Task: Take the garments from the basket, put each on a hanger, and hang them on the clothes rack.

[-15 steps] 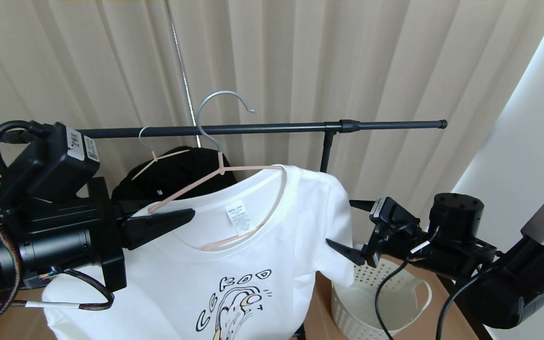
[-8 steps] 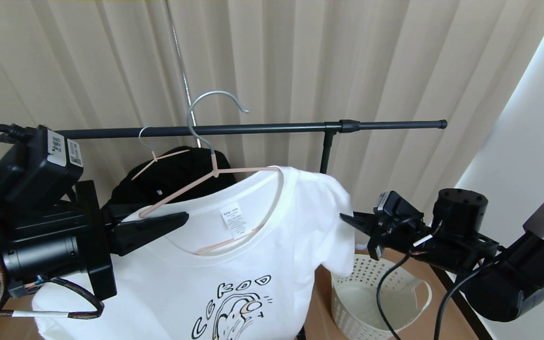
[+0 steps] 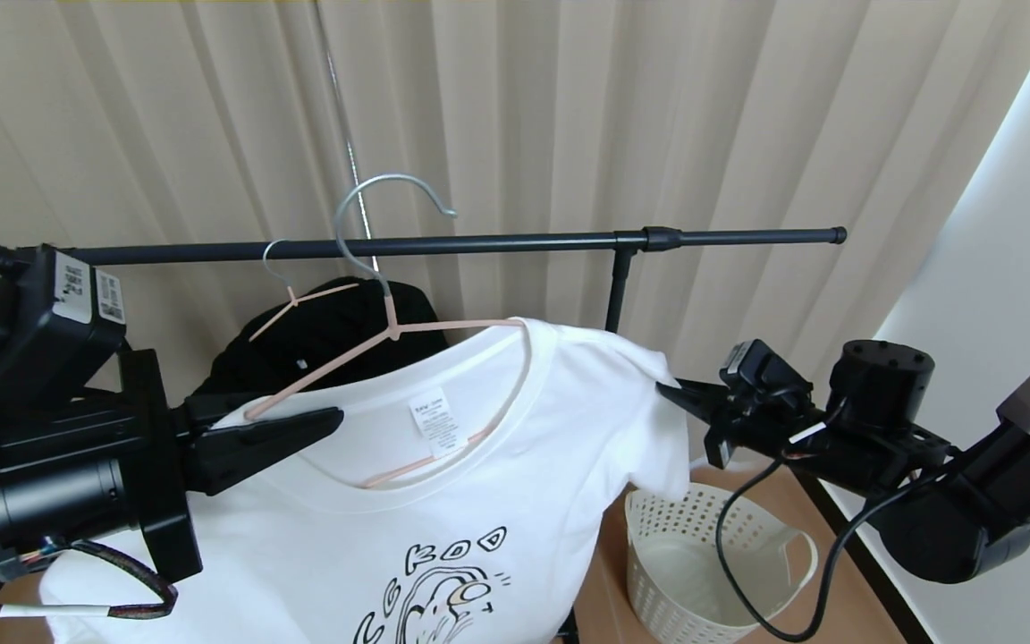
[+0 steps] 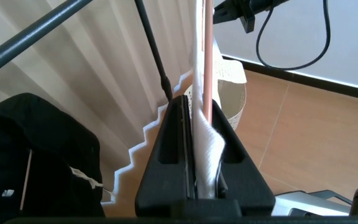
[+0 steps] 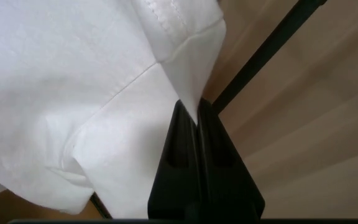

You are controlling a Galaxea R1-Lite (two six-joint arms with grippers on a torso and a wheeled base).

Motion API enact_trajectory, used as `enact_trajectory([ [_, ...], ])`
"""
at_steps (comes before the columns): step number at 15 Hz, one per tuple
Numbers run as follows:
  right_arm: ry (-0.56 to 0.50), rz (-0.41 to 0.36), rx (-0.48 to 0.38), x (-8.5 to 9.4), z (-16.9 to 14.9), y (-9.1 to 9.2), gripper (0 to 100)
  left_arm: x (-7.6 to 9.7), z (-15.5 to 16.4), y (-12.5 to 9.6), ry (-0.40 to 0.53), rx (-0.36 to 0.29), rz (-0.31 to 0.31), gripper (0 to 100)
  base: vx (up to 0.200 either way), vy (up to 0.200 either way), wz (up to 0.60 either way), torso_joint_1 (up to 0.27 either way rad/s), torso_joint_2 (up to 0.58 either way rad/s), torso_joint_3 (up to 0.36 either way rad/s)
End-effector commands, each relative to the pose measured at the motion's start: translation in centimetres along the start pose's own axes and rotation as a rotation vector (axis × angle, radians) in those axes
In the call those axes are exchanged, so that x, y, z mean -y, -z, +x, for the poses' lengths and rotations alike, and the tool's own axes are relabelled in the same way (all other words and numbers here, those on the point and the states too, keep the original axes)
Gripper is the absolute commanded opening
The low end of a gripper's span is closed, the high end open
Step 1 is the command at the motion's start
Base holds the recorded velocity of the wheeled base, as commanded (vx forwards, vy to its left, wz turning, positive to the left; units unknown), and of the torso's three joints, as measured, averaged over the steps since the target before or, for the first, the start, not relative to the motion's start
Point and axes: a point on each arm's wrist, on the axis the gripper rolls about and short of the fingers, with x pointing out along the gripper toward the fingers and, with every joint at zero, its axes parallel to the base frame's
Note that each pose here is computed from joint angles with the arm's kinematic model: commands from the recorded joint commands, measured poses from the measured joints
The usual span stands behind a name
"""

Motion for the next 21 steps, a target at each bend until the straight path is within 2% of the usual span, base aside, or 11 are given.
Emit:
enact_trajectory([
  [1, 0.014, -0.001, 0.000, 0.5, 0.0, 0.1, 0, -0.1, -0.3, -0.1, -0.015, 0.005, 0.003, 0, 0.000, 0.000, 0.00, 0.000, 0.00, 0.000],
  [9, 0.045, 0.000, -0.018, 0.4, -0.4, 0.1, 0, -0.2, -0.7, 0.2, -0.057, -0.012, -0.003, 0, 0.000, 0.000, 0.00, 0.000, 0.00, 0.000],
  [14, 0.032, 0.011, -0.042, -0.2, -0.5, 0.0, 0, -0.5, -0.9, 0.6, -0.084, -0.025, -0.041, 0, 0.000, 0.000, 0.00, 0.000, 0.00, 0.000],
  [15, 0.031, 0.010, -0.043, -0.3, -0.5, 0.0, 100, -0.5, -0.9, 0.5, -0.085, -0.023, -0.042, 0, 0.000, 0.000, 0.00, 0.000, 0.00, 0.000],
  [18, 0.022, 0.003, -0.031, -0.6, -0.6, -0.4, 100, -0.7, -1.1, 0.8, -0.103, -0.035, -0.050, 0, 0.000, 0.000, 0.00, 0.000, 0.00, 0.000],
  [21, 0.021, -0.012, 0.005, -0.9, -1.5, -2.0, 100, -1.2, -1.5, 1.5, -0.141, -0.056, -0.077, 0, 0.000, 0.000, 0.00, 0.000, 0.00, 0.000],
])
